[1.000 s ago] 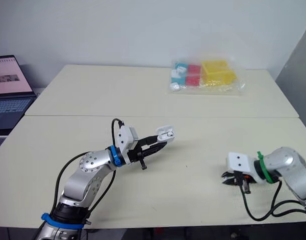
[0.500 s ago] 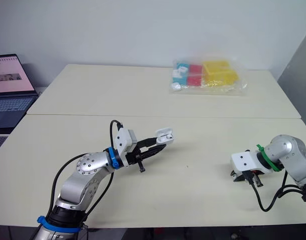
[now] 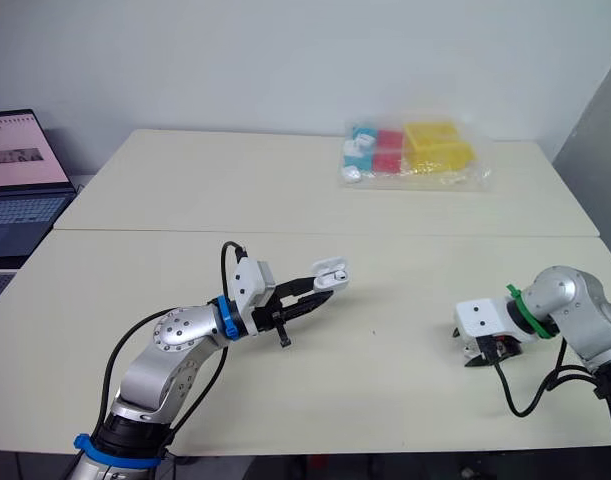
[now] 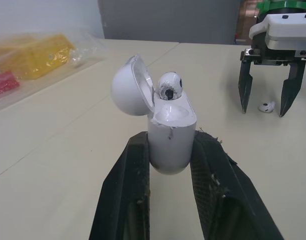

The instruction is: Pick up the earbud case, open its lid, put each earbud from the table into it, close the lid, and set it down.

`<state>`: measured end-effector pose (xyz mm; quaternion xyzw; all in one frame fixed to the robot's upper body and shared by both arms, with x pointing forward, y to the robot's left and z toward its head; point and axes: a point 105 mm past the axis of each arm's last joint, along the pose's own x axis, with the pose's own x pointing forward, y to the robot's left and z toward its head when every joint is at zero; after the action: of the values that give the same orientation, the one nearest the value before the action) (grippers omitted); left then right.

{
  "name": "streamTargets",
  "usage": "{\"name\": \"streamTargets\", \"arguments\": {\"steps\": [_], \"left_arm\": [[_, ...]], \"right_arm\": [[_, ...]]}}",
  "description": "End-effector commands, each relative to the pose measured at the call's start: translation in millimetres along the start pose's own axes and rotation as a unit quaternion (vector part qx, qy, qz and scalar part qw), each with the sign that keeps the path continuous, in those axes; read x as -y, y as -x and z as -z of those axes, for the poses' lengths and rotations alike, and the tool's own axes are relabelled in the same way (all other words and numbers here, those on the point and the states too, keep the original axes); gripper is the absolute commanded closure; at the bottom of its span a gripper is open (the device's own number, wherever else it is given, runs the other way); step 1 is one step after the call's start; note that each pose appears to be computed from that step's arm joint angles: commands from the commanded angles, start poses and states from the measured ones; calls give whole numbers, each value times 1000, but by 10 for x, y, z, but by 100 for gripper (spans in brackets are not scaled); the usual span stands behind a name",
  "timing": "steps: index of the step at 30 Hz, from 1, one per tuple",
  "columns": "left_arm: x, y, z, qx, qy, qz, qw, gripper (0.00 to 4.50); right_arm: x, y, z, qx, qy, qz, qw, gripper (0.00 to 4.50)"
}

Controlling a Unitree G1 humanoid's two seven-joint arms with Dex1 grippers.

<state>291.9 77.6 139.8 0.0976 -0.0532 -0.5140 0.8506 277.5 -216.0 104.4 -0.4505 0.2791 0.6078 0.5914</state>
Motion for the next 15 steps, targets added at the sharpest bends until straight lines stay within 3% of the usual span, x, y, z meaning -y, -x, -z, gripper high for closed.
{"name": "streamTargets", "arguments": {"steps": [1,5,8,15], "left_arm": [[25,-28,-122,21,-17,6,1000,375],[42,-34,-106,23,-13,4,1000,375],[53,-44,-94,23,-11,4,1000,375],[83,-80,-78,28,-4,7,1000,375]], "right_arm": [[44,268,-179,21,-18,38,999,166],[74,323,-141,-37,-107,116,987,166],[17,300,-195,-38,-171,125,977,166],[-203,150,-132,-104,-173,88,975,166]]}}
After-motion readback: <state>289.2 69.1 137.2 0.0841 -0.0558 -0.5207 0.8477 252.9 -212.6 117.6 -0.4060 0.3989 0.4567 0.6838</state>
